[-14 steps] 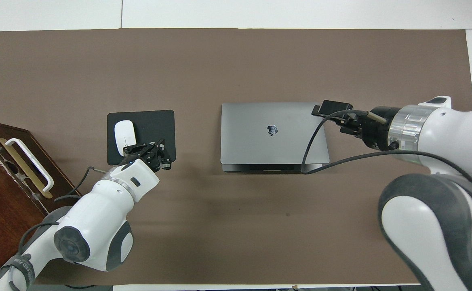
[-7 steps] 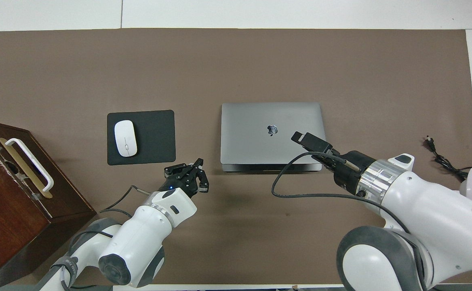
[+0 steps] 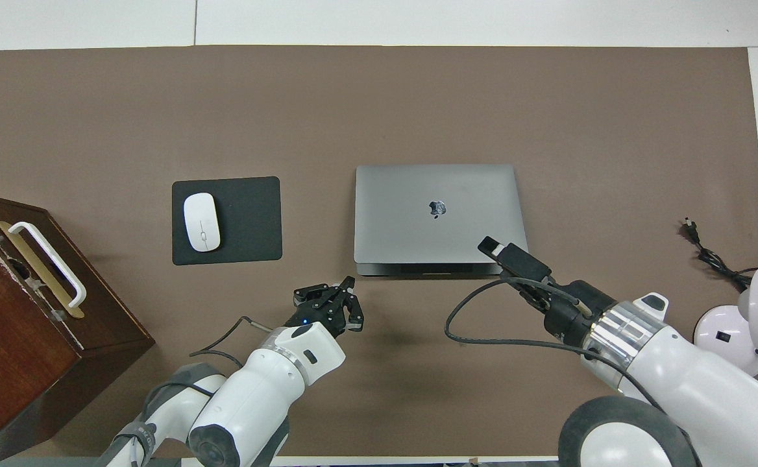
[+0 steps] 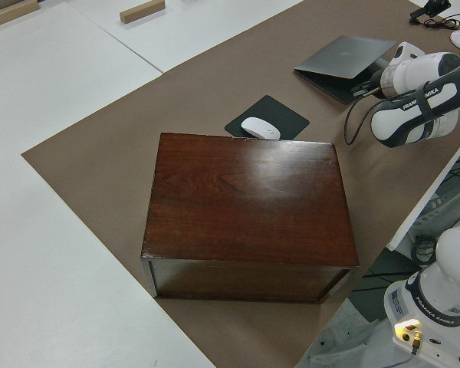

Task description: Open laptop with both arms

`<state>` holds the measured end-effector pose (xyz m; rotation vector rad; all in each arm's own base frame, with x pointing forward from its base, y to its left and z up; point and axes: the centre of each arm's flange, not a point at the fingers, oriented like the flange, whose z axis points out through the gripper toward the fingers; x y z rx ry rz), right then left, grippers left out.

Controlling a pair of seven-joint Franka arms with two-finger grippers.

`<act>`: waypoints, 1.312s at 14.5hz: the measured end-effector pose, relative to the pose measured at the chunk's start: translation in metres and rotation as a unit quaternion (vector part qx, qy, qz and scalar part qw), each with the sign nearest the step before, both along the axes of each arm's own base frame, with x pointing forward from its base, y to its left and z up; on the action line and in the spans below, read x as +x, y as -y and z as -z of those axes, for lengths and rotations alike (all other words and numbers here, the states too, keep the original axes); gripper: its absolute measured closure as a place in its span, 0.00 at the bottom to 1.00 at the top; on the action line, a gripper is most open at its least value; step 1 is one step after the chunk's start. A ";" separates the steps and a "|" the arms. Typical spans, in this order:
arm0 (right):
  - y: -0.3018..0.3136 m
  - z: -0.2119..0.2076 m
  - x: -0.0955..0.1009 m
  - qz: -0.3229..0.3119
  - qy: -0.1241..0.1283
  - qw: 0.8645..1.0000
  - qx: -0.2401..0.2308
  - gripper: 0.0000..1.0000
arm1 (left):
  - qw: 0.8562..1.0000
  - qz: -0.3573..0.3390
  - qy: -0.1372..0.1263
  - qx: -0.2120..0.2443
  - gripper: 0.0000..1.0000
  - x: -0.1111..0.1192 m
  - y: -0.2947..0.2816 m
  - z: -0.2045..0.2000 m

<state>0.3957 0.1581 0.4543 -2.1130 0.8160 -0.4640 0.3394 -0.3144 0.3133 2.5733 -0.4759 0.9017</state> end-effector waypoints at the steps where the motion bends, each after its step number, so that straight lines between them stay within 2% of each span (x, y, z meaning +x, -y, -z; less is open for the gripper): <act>1: -0.007 0.003 -0.008 0.011 0.002 1.000 0.007 0.00 | 1.000 0.001 -0.004 0.001 0.99 -0.003 0.003 0.003; 4: -0.045 0.026 -0.044 0.026 -0.001 1.000 0.004 0.00 | 1.000 -0.003 -0.014 -0.002 0.99 -0.011 0.011 0.009; 6: -0.055 0.038 -0.056 0.031 -0.013 0.999 0.001 0.00 | 1.000 -0.004 -0.019 -0.004 0.99 -0.014 0.018 0.012; 16: -0.056 0.065 -0.057 0.050 -0.048 0.998 -0.002 0.00 | 1.000 -0.017 -0.023 -0.010 0.99 0.008 0.045 0.025; 19: -0.059 0.066 -0.060 0.047 -0.050 0.998 -0.002 0.00 | 1.000 -0.021 -0.021 -0.011 0.99 0.012 0.044 0.025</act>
